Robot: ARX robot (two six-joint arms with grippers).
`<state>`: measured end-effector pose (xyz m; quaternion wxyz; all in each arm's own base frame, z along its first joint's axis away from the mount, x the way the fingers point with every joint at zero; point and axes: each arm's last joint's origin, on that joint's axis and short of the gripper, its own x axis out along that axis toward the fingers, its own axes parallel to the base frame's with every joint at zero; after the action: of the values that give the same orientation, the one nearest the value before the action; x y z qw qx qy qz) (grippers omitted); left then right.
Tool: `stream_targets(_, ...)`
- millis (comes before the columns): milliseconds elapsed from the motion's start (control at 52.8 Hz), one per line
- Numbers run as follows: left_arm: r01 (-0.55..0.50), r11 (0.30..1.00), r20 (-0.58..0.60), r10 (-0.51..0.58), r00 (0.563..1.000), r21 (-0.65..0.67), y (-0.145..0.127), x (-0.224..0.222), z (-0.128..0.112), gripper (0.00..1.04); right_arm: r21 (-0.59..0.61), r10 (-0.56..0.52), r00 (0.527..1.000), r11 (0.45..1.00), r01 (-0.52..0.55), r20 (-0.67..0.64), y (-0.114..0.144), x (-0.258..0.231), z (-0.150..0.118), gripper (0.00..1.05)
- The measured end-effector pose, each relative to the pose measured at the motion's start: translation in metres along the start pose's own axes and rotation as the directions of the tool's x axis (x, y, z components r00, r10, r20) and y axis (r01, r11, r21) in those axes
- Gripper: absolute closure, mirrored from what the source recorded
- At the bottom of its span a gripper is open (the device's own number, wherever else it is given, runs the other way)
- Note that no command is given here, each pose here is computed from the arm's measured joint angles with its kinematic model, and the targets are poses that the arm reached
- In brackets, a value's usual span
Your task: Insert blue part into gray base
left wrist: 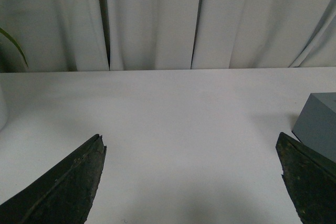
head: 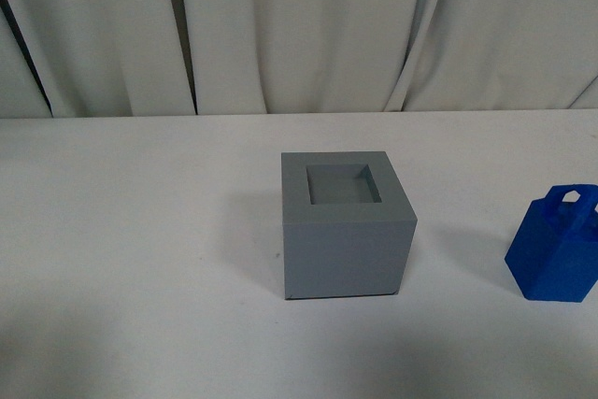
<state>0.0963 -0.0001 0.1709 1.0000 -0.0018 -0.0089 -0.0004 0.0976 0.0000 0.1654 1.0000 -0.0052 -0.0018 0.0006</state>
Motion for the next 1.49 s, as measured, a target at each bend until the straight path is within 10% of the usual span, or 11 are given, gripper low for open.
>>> stream_targets(208,0.000,1.000,0.000,0.000,1.000,0.000,0.000,0.000,0.000,0.06,-0.001,0.016,1.000,1.000,-0.016,-0.004,0.000,0.000,0.000,0.07)
stream_targets(454,0.000,1.000,0.000,0.000,1.000,0.000,0.000,0.000,0.000,0.06,0.092,0.547,0.826,0.837,-0.539,-0.135,-0.002,0.014,0.002,0.07)
stream_targets(643,0.000,1.000,0.000,0.000,1.000,0.000,0.000,0.000,0.000,0.06,0.028,0.553,0.818,0.830,-0.556,-0.159,0.000,0.046,0.039,0.07)
stream_targets(946,0.000,1.000,0.000,0.000,1.000,0.000,0.000,0.000,0.000,0.06,-0.113,0.649,0.677,0.688,-0.717,-0.349,0.018,0.127,0.089,0.07)
stream_targets(1495,0.000,1.000,0.000,0.000,1.000,0.000,0.000,0.000,0.000,0.06,-0.242,0.488,0.356,0.282,-0.928,-0.797,0.034,0.230,0.083,0.07)
